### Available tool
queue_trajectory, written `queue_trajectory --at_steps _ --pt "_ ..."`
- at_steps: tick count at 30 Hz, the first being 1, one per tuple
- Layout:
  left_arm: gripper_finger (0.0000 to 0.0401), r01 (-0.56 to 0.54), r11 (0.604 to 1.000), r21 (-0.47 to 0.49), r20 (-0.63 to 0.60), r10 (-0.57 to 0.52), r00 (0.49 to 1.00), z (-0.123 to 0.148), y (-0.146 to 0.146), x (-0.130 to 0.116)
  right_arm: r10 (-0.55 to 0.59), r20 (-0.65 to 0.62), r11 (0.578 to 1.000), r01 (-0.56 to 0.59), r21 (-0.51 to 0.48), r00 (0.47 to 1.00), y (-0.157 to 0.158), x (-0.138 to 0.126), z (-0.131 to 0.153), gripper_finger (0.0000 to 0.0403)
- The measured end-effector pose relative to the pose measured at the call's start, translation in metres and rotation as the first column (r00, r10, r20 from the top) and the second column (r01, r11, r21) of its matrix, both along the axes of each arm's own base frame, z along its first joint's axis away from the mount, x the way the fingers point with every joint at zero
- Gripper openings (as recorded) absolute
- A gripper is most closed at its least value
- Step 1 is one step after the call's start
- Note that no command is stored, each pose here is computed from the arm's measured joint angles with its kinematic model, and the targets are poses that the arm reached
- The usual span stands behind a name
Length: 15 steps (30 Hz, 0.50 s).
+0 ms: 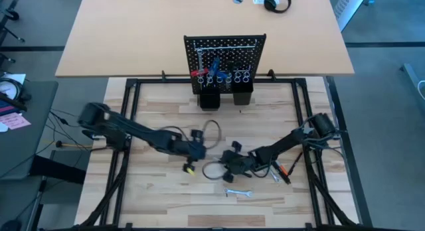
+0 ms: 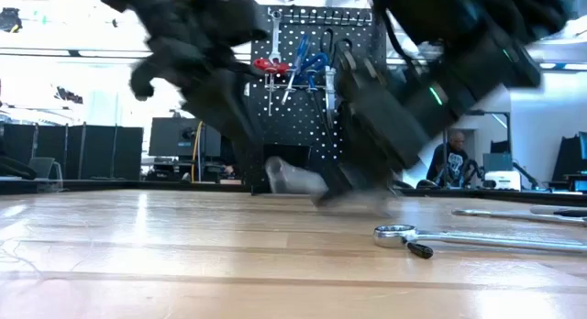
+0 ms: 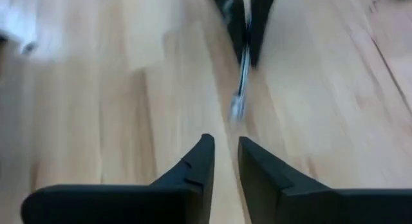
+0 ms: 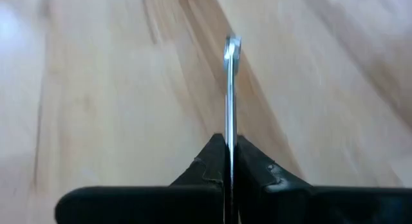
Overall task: Hang tools onto peg board
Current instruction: Hang the wrench on the pegboard
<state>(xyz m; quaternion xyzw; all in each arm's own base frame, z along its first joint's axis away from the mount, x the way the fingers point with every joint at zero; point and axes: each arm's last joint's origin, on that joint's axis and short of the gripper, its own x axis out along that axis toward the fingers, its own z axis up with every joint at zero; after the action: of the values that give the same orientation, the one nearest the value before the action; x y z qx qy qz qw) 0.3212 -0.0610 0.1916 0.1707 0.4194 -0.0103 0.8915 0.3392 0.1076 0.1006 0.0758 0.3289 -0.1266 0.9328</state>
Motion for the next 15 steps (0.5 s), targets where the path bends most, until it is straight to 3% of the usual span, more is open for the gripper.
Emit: queue_trajectory --at_steps 5,8,12,15 --pt "0.007 -0.148 0.988 0.034 0.132 0.142 0.981 0.02 0.014 -0.049 -0.024 0.122 0.999 0.021 0.029 0.992 -0.013 0.006 0.004 0.002" --pt "0.0067 -0.203 0.979 0.003 0.289 0.194 0.937 0.027 0.02 -0.077 -0.045 0.188 0.999 0.041 0.025 0.981 -0.025 0.012 0.007 0.002" --pt "0.0065 -0.2 0.977 -0.078 0.506 0.211 0.836 0.029 0.027 -0.108 -0.056 0.376 0.998 0.049 0.027 0.925 -0.041 0.025 0.029 0.002" --pt "0.0065 -0.179 0.975 -0.131 0.63 0.221 0.745 0.021 0.031 -0.127 -0.056 0.527 0.998 0.034 0.05 0.848 -0.06 0.032 0.051 0.002"
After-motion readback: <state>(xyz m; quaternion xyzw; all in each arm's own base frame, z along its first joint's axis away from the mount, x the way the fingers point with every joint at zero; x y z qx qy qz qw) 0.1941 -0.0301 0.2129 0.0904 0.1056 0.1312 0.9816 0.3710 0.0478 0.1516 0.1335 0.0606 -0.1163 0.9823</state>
